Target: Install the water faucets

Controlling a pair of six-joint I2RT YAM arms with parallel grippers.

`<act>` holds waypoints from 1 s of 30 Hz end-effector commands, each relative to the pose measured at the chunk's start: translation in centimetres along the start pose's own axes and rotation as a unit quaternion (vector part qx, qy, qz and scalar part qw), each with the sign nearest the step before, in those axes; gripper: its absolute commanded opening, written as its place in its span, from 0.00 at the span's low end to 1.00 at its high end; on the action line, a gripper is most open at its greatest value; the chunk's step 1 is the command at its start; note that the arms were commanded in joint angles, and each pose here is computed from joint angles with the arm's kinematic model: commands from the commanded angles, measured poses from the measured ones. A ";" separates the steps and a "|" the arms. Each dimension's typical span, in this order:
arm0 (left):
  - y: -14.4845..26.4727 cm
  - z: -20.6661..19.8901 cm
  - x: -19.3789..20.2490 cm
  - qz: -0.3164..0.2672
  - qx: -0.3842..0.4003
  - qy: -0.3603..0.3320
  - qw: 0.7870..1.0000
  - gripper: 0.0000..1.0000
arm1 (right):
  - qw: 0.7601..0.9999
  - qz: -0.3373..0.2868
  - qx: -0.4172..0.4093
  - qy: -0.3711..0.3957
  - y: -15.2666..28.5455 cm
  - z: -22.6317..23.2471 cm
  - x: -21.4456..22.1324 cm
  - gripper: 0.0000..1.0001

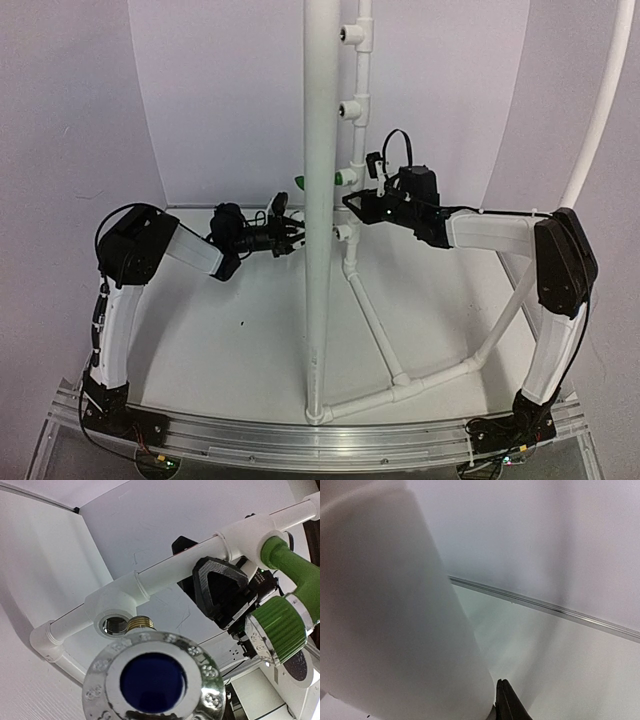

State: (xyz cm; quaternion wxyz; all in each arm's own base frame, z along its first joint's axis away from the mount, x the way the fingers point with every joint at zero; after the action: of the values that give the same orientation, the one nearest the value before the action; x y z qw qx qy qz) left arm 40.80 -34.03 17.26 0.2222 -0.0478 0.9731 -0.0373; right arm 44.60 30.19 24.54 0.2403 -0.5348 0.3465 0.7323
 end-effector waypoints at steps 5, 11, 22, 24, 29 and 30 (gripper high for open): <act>1.0 -1.5 0.2 -0.039 0.076 0.125 0.988 0.00 | 0.998 -0.008 -0.051 -0.037 0.9 2.0 -1.9 0.00; 0.5 -1.3 1.1 0.001 0.077 0.209 0.975 0.00 | 0.998 -0.010 -0.057 -0.026 0.8 2.1 -2.1 0.00; -0.4 -1.1 0.1 0.010 0.089 0.242 0.966 0.00 | 0.997 -0.009 -0.078 -0.021 0.8 2.6 -2.0 0.00; -0.4 -1.1 -0.2 0.003 0.091 0.236 0.967 0.00 | 0.996 -0.008 -0.081 -0.022 0.8 2.7 -1.9 0.00; -0.5 -1.2 -0.6 -0.009 0.096 0.225 0.970 0.00 | 0.996 -0.006 -0.085 -0.025 0.9 2.8 -1.8 0.00; -0.4 -1.2 -0.7 -0.010 0.095 0.224 0.970 0.00 | 0.996 -0.006 -0.085 -0.025 0.9 2.8 -1.8 0.00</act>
State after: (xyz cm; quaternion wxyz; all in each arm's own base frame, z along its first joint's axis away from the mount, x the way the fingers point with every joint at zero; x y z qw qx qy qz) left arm 41.26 -34.65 14.23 -0.1115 -0.0340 0.9906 -0.0714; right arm 44.41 30.36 24.60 0.2207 -0.5545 0.3390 0.7273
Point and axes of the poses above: each gripper's point midway between its finger pads, its own y axis back along the fingers, its own z axis along the line the jaws close on, x = y × z, the point moved 5 cm from there along y, back along the fingers, and after that the axes turned 2 degrees about y, right-handed, at the moved point
